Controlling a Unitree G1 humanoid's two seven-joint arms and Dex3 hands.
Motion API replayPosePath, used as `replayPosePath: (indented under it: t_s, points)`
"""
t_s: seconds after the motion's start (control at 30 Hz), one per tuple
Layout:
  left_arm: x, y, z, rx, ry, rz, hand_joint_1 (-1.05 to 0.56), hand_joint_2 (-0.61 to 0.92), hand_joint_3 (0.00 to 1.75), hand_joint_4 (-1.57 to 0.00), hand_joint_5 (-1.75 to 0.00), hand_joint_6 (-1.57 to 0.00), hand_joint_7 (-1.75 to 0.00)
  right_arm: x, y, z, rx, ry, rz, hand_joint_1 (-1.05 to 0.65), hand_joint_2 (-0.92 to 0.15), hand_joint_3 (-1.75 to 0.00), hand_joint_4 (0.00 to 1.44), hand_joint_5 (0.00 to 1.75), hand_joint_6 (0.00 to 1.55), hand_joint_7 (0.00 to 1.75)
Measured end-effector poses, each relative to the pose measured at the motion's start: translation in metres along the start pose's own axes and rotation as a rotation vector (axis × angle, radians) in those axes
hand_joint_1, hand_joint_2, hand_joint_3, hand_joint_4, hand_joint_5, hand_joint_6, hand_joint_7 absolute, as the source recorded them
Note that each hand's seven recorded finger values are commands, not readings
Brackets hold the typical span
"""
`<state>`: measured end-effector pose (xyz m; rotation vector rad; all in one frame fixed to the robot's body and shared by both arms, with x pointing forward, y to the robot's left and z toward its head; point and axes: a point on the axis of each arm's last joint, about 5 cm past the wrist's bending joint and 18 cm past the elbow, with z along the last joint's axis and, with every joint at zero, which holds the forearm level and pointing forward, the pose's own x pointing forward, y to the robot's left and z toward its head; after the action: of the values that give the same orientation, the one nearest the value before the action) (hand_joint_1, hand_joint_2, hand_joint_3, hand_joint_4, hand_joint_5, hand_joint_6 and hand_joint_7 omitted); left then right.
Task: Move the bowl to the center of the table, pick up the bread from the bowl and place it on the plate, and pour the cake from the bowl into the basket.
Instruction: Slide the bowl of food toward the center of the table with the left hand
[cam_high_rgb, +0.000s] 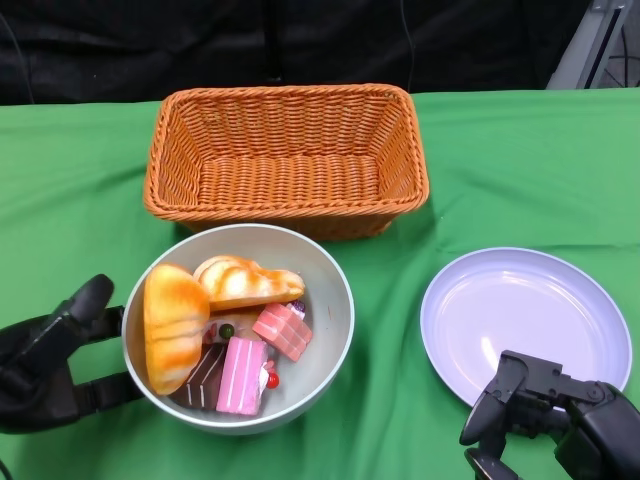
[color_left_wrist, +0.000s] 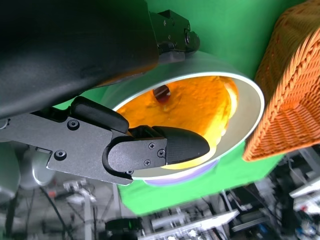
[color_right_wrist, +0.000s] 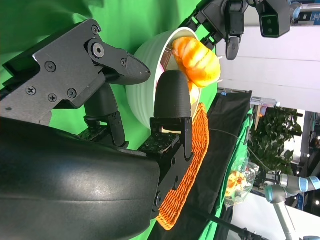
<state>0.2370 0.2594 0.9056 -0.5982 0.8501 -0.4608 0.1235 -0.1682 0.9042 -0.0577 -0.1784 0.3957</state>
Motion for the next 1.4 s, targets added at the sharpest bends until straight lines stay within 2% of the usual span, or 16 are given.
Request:
replayPosePath:
  t_s: [0.3, 0.67, 0.9, 1.4]
  points:
    - [0.006, -0.007, 0.000, 0.065, -0.012, 0.018, -0.71, 0.92, 0.42, 0.00, 0.00, 0.00, 0.00, 0.000, 0.000, 0.000, 0.004, -0.002, 0.004, -0.05, -0.49, -0.99, 0.63, 1.66, 0.59, 1.42]
    - [0.019, -0.020, -0.003, 0.194, 0.028, 0.000, -0.67, 0.92, 0.43, 0.00, 0.00, 0.00, 0.00, 0.001, 0.001, -0.001, 0.007, 0.000, 0.005, -0.06, -0.49, -0.99, 0.63, 1.66, 0.59, 1.42]
    - [0.024, -0.027, -0.011, 0.261, 0.061, -0.039, -0.68, 0.92, 0.41, 0.00, 0.00, 0.00, 0.00, 0.001, 0.001, -0.001, 0.008, 0.003, 0.006, -0.08, -0.49, -0.96, 0.63, 1.66, 0.59, 1.42]
    - [0.027, -0.048, -0.014, 0.241, 0.053, -0.127, -0.68, 0.92, 0.42, 0.00, 0.00, 0.00, 0.00, 0.002, 0.001, -0.003, 0.011, 0.009, 0.009, -0.06, -0.49, -0.97, 0.63, 1.65, 0.60, 1.41]
